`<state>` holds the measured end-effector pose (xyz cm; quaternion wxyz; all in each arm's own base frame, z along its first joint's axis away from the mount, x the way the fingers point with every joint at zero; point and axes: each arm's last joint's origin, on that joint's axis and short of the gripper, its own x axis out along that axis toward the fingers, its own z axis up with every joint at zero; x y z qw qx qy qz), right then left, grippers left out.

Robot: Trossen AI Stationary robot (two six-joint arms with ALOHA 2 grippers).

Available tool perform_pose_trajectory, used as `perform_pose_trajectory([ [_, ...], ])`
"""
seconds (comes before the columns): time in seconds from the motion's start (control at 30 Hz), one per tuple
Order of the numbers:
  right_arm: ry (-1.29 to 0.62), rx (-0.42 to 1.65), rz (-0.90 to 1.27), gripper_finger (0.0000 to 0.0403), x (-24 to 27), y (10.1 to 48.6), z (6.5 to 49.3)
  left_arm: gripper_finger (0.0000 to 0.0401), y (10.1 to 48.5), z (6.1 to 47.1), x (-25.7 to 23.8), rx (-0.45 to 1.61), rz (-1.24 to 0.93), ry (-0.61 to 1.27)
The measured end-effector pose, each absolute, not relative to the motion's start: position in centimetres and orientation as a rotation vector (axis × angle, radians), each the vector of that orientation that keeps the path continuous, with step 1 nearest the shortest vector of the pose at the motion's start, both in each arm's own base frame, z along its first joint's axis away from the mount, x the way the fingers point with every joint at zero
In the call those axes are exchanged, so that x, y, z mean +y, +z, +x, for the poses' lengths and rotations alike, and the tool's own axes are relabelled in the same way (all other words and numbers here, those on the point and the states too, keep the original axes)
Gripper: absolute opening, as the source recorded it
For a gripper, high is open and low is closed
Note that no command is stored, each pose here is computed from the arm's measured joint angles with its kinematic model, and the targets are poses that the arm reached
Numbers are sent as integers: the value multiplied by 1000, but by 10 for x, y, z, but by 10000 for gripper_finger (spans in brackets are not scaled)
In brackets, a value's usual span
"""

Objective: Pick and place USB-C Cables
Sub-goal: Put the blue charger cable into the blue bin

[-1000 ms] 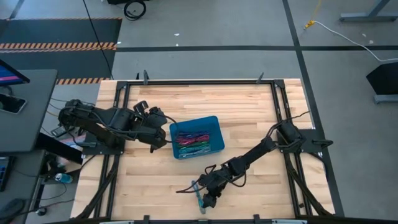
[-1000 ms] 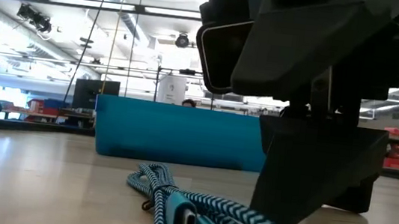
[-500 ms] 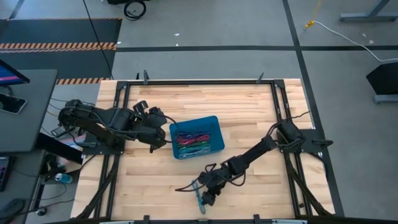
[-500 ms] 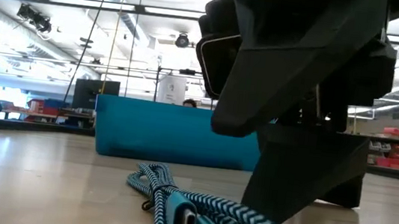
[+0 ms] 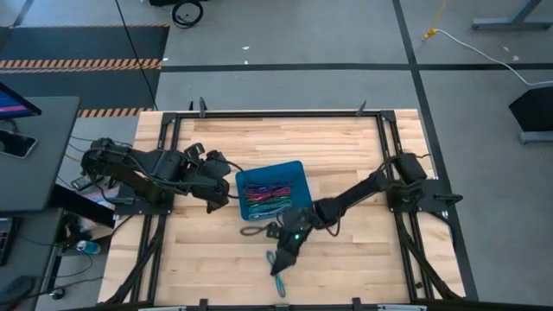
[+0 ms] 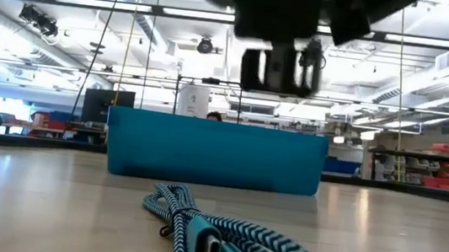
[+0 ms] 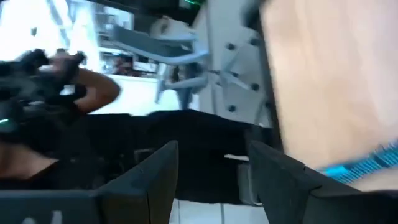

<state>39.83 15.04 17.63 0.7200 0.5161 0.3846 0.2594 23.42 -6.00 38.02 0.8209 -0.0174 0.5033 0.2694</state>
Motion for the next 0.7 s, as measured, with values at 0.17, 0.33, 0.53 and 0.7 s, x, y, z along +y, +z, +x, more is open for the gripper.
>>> perform_pose_trajectory([
  [0.17,717,676,1092,203,134,232,393,78,379,229,-63,1127,-83,567],
  [0.33,752,634,1083,203,109,267,382,78,378,227,-73,1130,-115,517],
  [0.53,689,599,1030,203,65,301,363,78,379,236,-96,1062,-148,371],
  [0.7,616,545,945,203,22,330,335,78,374,237,-119,1049,-162,303],
])
